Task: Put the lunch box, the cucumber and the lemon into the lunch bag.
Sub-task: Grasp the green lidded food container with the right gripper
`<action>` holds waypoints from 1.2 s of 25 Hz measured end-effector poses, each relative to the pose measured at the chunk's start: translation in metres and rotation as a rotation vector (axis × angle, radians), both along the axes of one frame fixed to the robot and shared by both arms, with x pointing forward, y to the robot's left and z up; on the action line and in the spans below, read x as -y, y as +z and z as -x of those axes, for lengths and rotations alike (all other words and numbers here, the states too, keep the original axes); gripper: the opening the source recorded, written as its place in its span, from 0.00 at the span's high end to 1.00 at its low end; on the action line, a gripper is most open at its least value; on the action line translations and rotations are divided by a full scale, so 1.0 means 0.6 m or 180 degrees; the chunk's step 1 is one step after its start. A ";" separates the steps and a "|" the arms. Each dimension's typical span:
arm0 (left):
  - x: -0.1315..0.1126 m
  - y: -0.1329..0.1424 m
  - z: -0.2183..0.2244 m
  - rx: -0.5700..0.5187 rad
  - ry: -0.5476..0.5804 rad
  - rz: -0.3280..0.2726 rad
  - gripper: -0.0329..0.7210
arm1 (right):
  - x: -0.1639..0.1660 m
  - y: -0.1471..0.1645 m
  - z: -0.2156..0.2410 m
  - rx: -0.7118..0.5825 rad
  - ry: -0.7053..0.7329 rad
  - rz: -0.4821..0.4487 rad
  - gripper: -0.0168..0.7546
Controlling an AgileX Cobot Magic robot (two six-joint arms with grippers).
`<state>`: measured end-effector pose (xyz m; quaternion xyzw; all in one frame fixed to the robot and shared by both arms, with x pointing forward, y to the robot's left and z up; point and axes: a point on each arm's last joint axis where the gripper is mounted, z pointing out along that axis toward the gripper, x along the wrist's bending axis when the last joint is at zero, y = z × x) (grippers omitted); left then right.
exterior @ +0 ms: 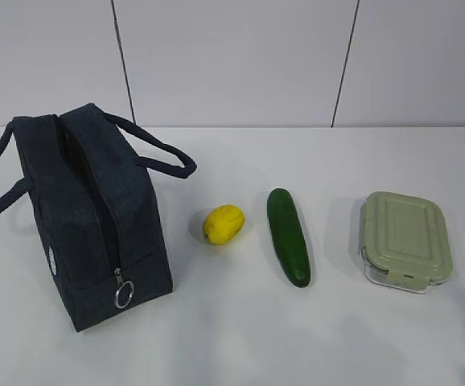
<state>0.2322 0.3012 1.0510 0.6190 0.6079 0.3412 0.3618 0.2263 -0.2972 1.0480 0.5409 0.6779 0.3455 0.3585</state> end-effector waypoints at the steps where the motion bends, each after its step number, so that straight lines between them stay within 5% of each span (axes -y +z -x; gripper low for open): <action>1: 0.000 0.000 0.000 0.0000 0.0000 0.0000 0.64 | 0.000 0.000 0.000 0.0000 0.0000 0.0000 0.35; 30: 0.000 0.000 0.000 0.0000 0.0000 0.0000 0.64 | 0.000 0.000 0.000 0.0000 0.0004 -0.0005 0.35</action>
